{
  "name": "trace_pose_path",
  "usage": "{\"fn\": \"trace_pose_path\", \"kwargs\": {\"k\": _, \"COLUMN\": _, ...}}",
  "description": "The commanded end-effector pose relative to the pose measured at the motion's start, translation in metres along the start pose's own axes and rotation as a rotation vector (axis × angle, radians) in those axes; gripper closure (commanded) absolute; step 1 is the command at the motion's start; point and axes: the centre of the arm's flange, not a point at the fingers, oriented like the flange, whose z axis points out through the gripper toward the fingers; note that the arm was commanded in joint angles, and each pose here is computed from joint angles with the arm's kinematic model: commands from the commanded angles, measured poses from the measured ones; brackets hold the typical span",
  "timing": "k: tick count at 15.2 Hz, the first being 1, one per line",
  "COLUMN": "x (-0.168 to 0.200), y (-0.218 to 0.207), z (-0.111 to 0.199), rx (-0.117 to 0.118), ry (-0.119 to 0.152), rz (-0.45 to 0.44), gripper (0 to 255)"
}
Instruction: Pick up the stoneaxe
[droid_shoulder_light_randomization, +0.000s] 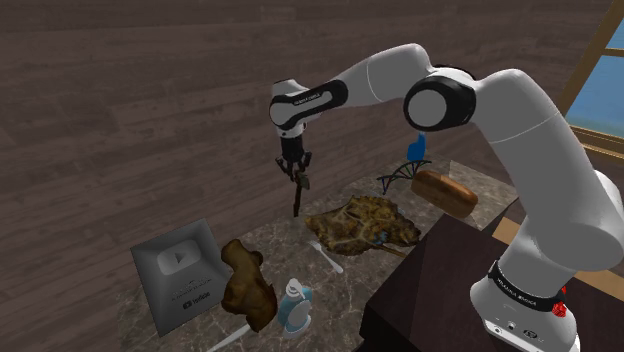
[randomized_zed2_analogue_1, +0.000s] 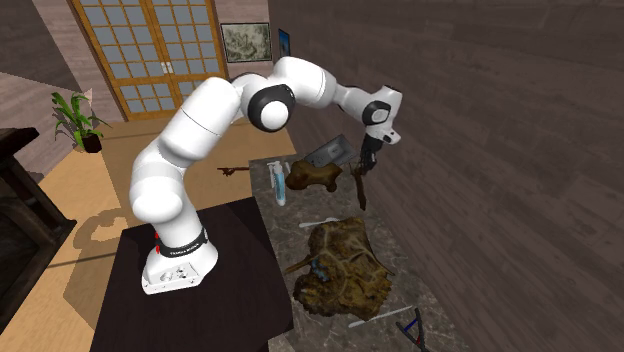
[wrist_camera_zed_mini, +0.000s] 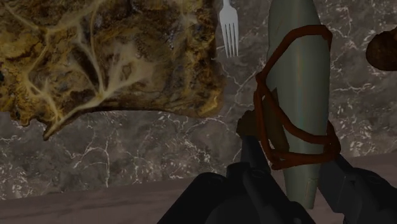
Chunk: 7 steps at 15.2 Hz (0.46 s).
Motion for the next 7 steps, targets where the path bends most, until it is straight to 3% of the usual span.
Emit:
{"fn": "trace_pose_path", "kwargs": {"k": 1, "x": -0.001, "y": 0.000, "z": -0.010, "rx": 0.000, "ry": 0.000, "rz": 0.000, "gripper": 255}}
{"fn": "trace_pose_path", "kwargs": {"k": 7, "x": -0.006, "y": 0.001, "z": -0.031, "rx": 0.000, "ry": 0.000, "rz": 0.000, "gripper": 255}}
